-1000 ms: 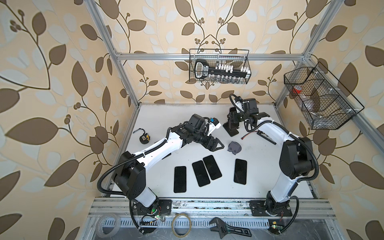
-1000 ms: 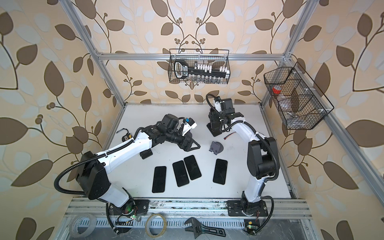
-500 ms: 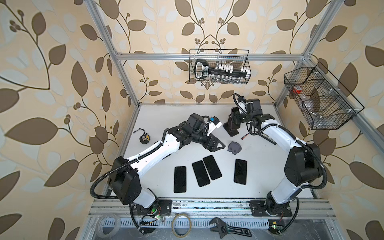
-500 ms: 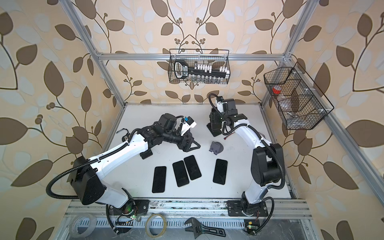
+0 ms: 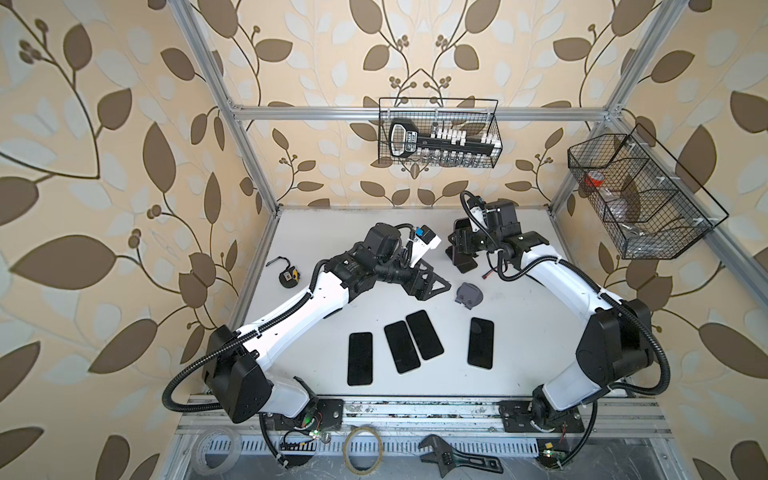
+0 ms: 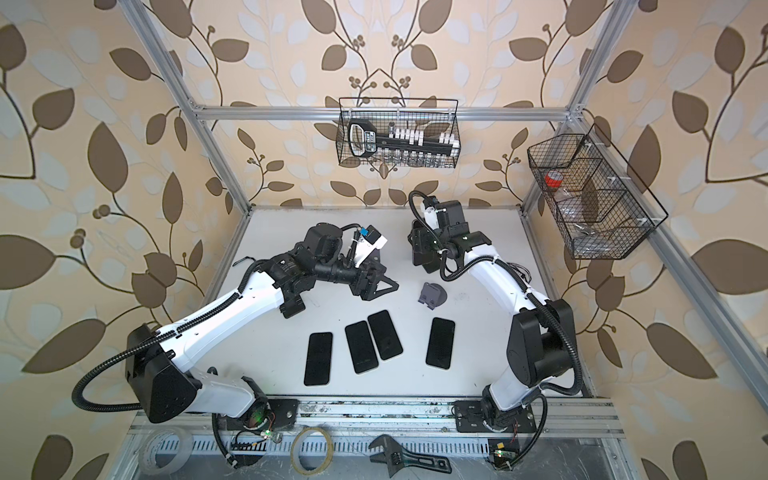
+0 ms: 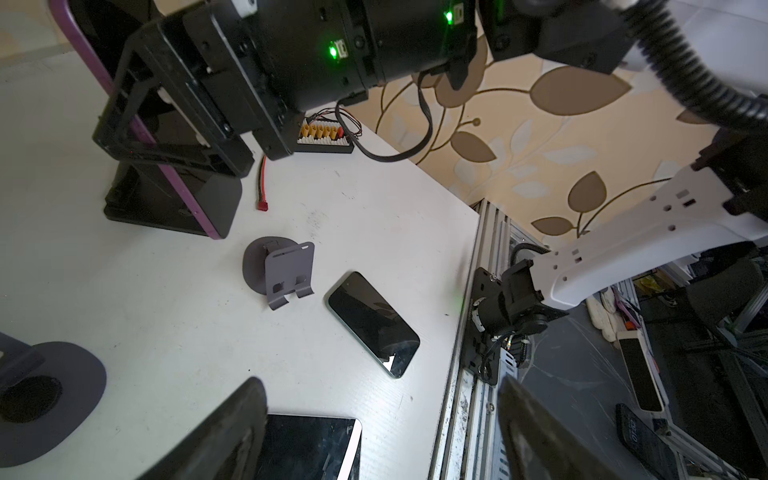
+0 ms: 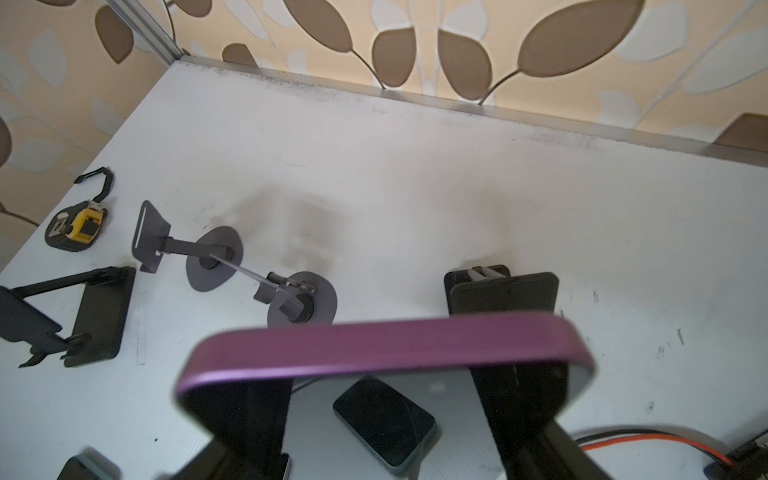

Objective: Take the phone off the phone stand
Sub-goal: 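Lift the purple phone up off the black stand with the right gripper, then carry the purple phone toward the teal phone while the left arm reaches inward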

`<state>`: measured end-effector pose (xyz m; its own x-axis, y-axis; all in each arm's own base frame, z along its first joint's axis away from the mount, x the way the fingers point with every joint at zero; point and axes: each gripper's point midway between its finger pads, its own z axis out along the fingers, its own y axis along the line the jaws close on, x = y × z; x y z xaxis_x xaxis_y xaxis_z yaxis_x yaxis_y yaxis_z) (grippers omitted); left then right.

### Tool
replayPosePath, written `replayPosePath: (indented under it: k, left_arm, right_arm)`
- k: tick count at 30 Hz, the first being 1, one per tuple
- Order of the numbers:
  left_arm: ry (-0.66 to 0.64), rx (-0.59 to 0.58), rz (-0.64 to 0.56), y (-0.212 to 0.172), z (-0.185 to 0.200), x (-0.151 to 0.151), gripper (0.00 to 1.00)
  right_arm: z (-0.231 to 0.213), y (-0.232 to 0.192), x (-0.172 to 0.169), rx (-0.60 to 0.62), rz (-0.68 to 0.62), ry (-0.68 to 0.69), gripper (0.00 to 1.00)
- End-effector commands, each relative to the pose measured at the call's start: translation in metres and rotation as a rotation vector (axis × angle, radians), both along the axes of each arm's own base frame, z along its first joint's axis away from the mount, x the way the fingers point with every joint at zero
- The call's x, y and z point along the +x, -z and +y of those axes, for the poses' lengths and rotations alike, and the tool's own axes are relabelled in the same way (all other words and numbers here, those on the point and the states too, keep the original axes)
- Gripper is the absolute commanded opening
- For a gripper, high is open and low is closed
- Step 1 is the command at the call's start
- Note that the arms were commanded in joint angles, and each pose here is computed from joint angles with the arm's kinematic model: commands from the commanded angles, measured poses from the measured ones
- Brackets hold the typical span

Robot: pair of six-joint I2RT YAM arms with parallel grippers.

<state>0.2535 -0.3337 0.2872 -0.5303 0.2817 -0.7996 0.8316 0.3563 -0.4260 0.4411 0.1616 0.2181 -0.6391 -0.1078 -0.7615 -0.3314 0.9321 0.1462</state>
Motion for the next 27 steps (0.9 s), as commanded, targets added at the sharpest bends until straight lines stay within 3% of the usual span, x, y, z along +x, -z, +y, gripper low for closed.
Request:
replayPosePath:
  k: [1,15,27]
  left_arm:
    - [-0.003,-0.036,-0.072,-0.02,0.004,-0.007,0.87]
    - [-0.034,-0.022,-0.136,-0.012,0.022,-0.018,0.88]
    - [-0.062,-0.016,-0.107,-0.008,0.021,-0.017,0.87]
  right_arm:
    - [0.004,-0.024,-0.014,0.033,-0.019,-0.005,0.59]
    - [0.005,-0.033,-0.076,0.1,0.019,0.0,0.58]
    - [-0.003,-0.027,-0.103,0.142,0.035,0.038,0.56]
